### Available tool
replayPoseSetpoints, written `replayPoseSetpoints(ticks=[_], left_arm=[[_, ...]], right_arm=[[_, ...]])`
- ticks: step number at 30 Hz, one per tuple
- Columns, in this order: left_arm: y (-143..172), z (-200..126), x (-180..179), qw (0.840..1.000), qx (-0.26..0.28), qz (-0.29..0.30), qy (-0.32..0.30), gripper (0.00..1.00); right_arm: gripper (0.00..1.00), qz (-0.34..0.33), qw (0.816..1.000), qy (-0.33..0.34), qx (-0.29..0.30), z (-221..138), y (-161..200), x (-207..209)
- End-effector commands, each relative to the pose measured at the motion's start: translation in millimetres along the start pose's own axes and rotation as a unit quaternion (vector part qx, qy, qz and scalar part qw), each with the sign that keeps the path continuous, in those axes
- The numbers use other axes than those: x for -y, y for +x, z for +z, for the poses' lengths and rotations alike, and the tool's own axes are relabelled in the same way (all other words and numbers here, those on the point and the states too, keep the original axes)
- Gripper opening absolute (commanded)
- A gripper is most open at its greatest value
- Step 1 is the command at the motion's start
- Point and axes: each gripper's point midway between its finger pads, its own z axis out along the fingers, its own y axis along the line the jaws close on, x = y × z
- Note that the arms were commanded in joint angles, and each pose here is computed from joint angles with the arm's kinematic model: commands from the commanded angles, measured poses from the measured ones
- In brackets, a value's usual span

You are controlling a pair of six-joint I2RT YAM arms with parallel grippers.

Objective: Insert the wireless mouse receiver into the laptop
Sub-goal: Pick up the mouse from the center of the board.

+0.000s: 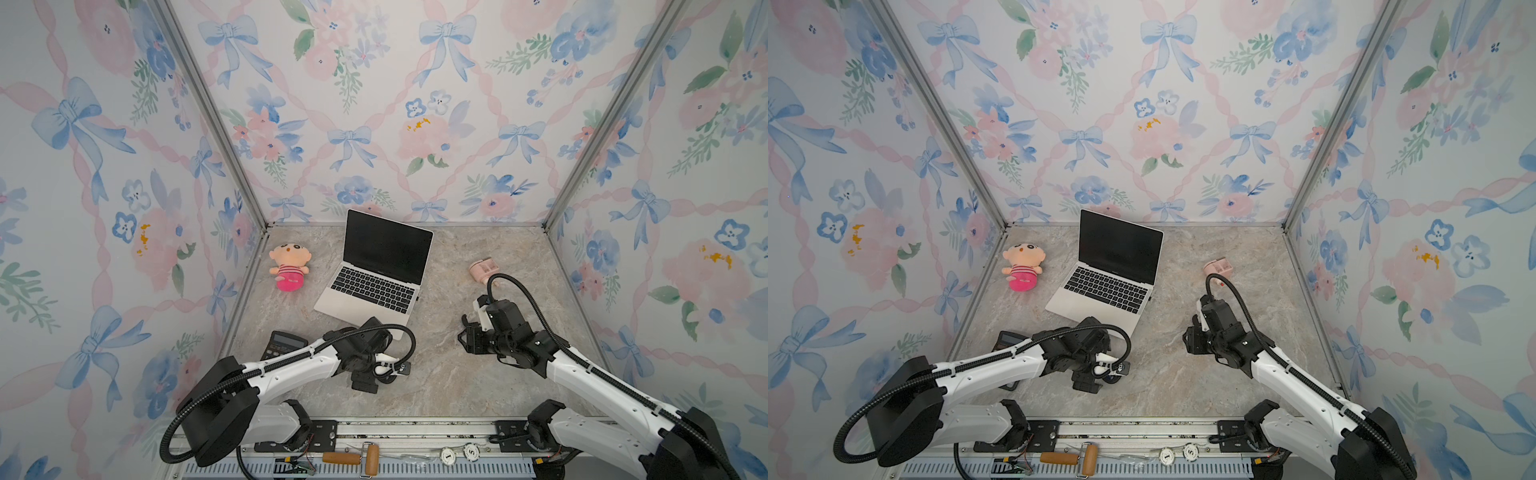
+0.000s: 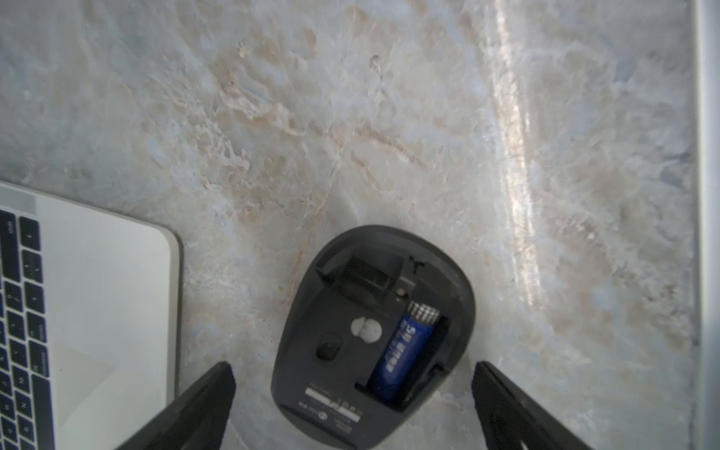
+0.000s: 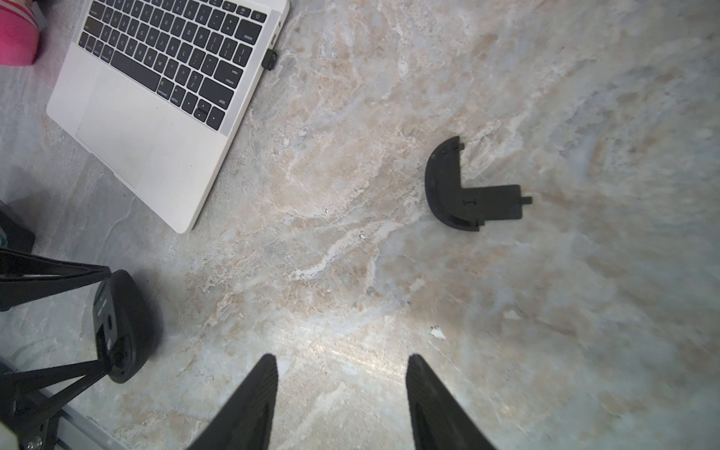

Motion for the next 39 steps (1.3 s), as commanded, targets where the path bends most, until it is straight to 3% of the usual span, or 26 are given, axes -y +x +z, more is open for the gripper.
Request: replayPoseSetpoints(ticks=[1, 5, 13, 17, 30, 39], left_arm=[[-6, 6, 0, 1.0, 0.004, 0.013, 0.015, 0.96], [-9, 14, -1, 1.0, -0.002, 0.0, 0.03, 0.87], [-15, 28, 1, 0.998, -0.003, -0.031, 0.061, 0.6], [-34, 24, -15, 0.996, 0.025, -0.065, 0.052, 0.52], [-90, 37, -62, 0.969, 0.104, -0.217, 0.056, 0.42], [-128, 25, -94, 0.938, 0.198, -0.281, 0.053, 0.42]], right_arm=[[0.57, 0.015, 1.0, -0.008, -0.005, 3, 4, 2], [0.57, 0.022, 1.0, -0.016, -0.01, 5, 3, -1], [0.59, 0.031, 0.999, -0.031, 0.0, 2, 0, -5], [0.59, 0.04, 0.998, -0.042, 0.005, 1, -3, -7], [0.66, 0.143, 0.977, -0.159, 0.002, 7, -6, -33], [0.71, 0.135, 0.966, -0.216, -0.04, 24, 6, -77]])
